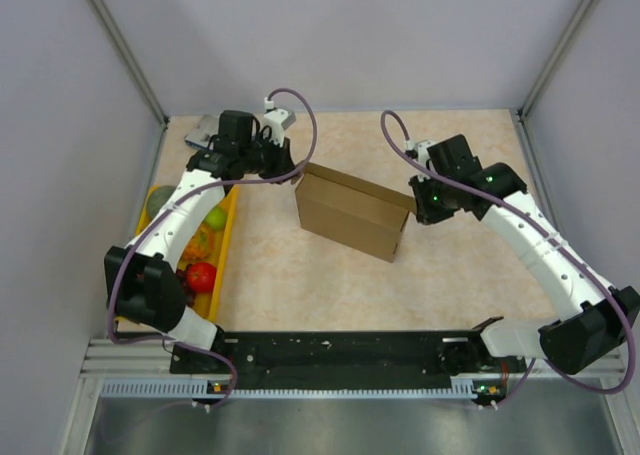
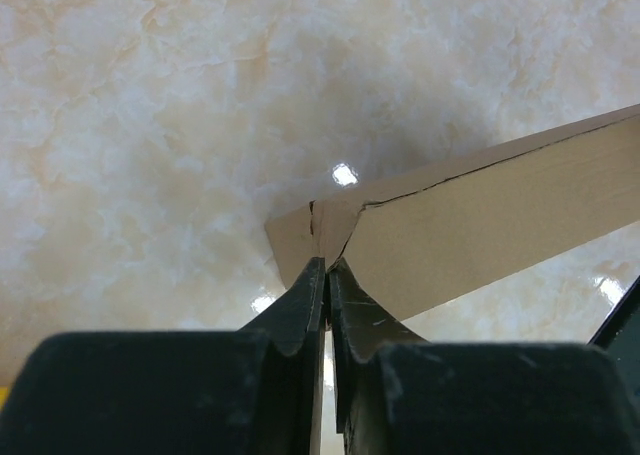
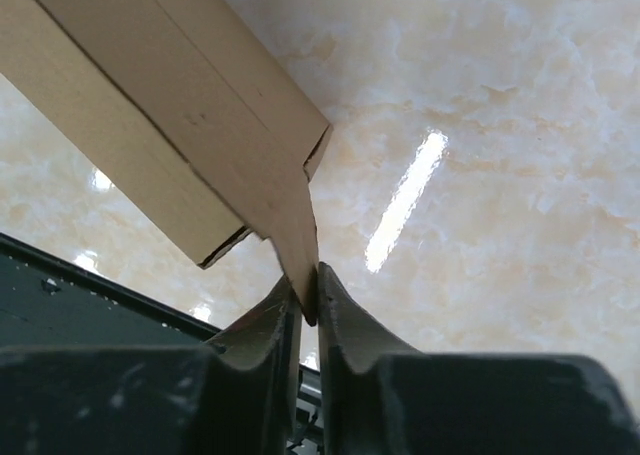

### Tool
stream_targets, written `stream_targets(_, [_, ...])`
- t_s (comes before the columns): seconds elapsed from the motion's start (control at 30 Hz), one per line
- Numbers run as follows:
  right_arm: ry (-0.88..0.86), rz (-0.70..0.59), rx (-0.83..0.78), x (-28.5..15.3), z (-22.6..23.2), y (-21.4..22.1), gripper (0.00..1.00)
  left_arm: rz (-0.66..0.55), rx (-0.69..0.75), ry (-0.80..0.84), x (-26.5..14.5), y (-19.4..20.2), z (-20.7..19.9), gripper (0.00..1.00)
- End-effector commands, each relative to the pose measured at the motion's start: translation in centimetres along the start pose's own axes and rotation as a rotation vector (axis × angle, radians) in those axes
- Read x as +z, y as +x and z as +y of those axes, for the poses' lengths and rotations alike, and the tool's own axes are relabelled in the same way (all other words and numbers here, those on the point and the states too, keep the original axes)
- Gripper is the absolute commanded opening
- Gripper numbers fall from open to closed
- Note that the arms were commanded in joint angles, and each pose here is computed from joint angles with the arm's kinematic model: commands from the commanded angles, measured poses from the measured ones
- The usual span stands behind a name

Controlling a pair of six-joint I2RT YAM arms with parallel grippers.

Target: Fold the paper box

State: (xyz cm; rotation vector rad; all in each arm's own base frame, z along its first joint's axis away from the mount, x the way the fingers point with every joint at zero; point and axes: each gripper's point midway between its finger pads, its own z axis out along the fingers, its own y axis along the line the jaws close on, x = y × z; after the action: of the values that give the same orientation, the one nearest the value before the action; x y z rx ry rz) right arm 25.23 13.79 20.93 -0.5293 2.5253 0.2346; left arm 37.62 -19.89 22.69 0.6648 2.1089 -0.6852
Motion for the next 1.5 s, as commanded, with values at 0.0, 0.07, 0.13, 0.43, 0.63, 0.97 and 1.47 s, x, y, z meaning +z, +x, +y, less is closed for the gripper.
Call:
stream_targets(0.0, [-0.011, -0.057, 0.043, -0.6, 0.2, -1.1, 0.05, -0.04, -0.041, 0.033, -0.9, -1.8, -1.3, 0.05])
stream_targets(0.07, [-0.06, -0.058, 0.083, -0.8, 1.3, -1.4, 0.02, -0.028, -0.104, 0.036, -0.9, -1.5, -1.6, 0.01])
stream_targets(0.13, [-0.088, -0.056, 0.116, -0.9, 1.9, -1.6, 0.0, -0.017, -0.135, 0.042, -0.9, -1.1, -1.8, 0.0])
stream_targets(0.43, [-0.079, -0.066, 0.336, -1.3, 2.5, -2.3, 0.0, -0.01, -0.206, 0.019, -1.1, -0.9, -3.3, 0.0])
stream_targets(0.63, [-0.059, -0.082, 0.369, -1.5, 2.2, -2.7, 0.0, 0.003, -0.204, -0.015, -1.3, -0.6, -3.8, 0.0])
stream_targets(0.97, [-0.08, -0.063, 0.374, -0.5, 2.7, -3.3, 0.0, 0.036, -0.25, -0.013, -0.7, 1.5, -3.8, 0.0])
stream_targets(1.47, [-0.069, -0.079, 0.428, -0.3, 2.6, -4.2, 0.0, 0.018, -0.323, -0.065, -0.6, 3.2, -3.3, 0.0])
